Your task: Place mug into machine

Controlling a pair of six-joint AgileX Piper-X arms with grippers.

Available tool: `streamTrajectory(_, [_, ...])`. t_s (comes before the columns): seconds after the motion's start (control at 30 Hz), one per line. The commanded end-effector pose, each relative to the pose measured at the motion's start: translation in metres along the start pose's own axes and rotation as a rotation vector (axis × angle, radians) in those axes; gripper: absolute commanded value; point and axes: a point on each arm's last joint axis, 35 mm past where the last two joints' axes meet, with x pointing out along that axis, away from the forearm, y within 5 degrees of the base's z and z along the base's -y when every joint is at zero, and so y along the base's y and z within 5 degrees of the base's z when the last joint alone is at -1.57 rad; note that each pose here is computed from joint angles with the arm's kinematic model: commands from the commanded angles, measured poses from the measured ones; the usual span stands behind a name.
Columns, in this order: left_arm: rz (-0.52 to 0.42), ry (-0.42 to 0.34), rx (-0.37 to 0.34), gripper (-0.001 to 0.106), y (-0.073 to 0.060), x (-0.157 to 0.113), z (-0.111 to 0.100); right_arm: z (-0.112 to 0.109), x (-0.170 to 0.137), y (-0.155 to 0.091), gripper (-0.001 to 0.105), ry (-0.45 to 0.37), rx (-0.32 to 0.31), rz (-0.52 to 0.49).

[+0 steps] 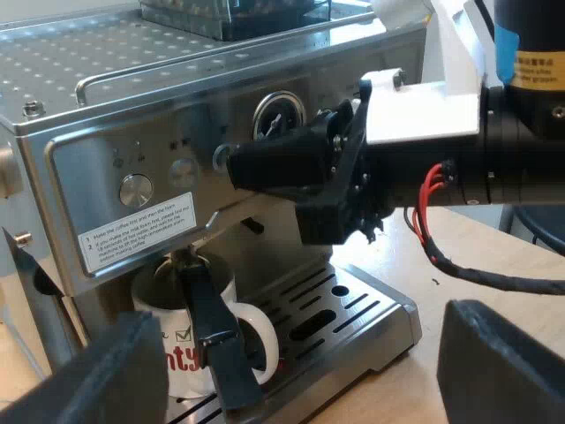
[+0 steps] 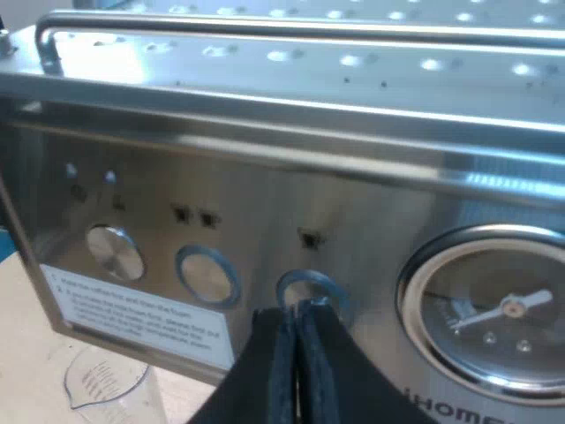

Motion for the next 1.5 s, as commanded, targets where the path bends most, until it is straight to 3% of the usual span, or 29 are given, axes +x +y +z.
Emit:
streamTrajectory(0.03, [0.002,-0.024,0.000,0.065,-0.001,-0.002,0.004,0.004,0.002,-0.004,0.000,-0.013,-0.002,-0.008])
streamTrajectory(0.57, [0.002,-0.024,0.000,0.065,-0.001,-0.002,0.004,0.007,0.015,0.002,0.000,-0.024,0.003,-0.001])
streamTrajectory(0.87, [0.002,-0.024,0.000,0.065,-0.001,-0.002,0.004,0.006,0.017,0.001,0.000,-0.006,0.000,-0.052])
streamTrajectory(1.0, [0.002,-0.024,0.000,0.065,-0.001,-0.002,0.004,0.005,0.017,-0.002,0.000,0.007,0.000,-0.122])
streamTrajectory(1.5, [0.002,-0.024,0.000,0.065,-0.001,-0.002,0.004,0.010,0.012,-0.006,0.000,-0.002,0.010,-0.157])
